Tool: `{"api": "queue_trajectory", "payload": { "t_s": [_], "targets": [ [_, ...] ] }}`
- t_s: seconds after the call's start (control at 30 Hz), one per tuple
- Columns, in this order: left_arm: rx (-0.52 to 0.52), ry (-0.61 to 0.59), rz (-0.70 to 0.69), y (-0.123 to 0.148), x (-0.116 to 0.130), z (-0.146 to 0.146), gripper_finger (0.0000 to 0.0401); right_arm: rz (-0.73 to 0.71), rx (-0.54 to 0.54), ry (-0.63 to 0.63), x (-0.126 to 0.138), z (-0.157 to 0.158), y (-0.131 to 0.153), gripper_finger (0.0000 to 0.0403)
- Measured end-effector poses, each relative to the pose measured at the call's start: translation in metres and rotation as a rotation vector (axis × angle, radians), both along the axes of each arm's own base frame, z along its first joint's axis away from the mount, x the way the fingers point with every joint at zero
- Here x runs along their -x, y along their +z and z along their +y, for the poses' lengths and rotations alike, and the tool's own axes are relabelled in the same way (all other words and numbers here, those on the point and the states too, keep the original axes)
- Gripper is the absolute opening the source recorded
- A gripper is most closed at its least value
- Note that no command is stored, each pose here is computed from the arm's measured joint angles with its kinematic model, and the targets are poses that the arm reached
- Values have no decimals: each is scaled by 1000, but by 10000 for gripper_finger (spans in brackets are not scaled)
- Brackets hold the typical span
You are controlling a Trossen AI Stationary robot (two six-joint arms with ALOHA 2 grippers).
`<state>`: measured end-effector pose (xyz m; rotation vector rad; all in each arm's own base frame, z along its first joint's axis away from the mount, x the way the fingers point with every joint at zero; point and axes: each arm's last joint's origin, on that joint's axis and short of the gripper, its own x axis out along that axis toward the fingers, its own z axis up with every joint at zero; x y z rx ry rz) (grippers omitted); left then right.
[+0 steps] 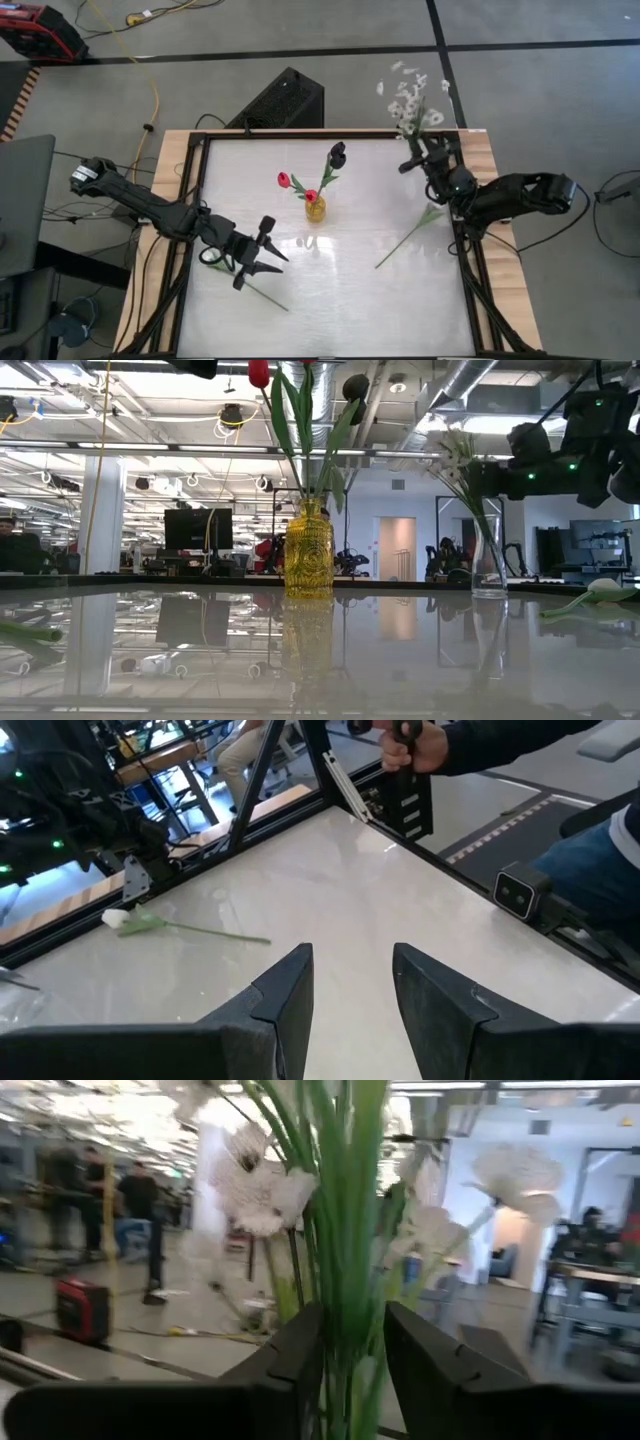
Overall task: Sort flowers into vase by color
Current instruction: Put the white flowers into the transparent flower vase, then put the right white tulip into the transparent flower vase
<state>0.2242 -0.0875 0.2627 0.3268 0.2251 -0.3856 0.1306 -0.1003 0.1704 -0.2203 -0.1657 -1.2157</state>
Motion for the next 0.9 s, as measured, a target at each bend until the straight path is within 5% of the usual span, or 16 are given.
{"api": "queue_trajectory", "payload": {
  "t_s": [0.53,0.9],
  "targets": [
    [-11,4,8,-1,0,2,128,208,-35,-201,-9,27,-2,156],
    [8,16,10,-1,-5,15,128,421,-104,-357,-20,62,22,156]
  ]
}}
